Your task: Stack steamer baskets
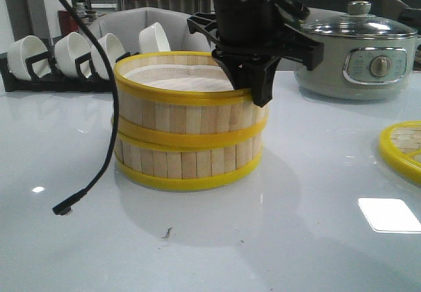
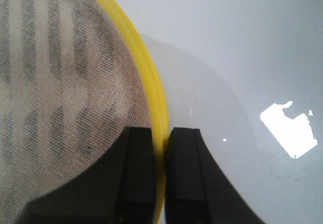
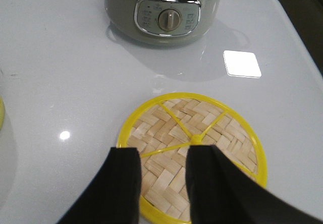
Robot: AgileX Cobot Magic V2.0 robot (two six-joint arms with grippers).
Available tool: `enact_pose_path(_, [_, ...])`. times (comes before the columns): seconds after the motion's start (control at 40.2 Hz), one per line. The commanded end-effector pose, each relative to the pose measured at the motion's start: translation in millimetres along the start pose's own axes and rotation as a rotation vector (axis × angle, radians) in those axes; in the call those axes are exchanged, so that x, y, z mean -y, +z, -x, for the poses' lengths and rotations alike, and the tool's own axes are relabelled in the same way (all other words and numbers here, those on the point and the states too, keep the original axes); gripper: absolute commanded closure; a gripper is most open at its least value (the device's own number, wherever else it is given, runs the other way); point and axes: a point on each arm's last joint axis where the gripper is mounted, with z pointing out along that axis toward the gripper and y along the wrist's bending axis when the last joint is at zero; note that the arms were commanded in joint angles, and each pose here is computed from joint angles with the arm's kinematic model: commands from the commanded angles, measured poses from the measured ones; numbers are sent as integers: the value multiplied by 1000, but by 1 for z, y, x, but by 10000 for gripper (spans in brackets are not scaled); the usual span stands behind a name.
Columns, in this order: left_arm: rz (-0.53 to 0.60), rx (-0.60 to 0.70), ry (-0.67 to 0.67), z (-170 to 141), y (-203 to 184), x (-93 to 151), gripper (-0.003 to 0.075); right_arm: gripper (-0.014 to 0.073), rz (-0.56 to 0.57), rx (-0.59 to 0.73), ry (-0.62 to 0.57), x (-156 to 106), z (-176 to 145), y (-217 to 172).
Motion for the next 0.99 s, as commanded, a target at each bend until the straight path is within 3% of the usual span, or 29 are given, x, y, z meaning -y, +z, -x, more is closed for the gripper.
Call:
enact_pose_path(0.0, [70, 91, -3, 8, -38, -19, 635, 251, 26, 87, -19, -1, 17, -5])
enact_pose_path(0.97, [102, 73, -29, 7, -37, -37, 635, 251, 26, 87, -19, -1, 17, -5])
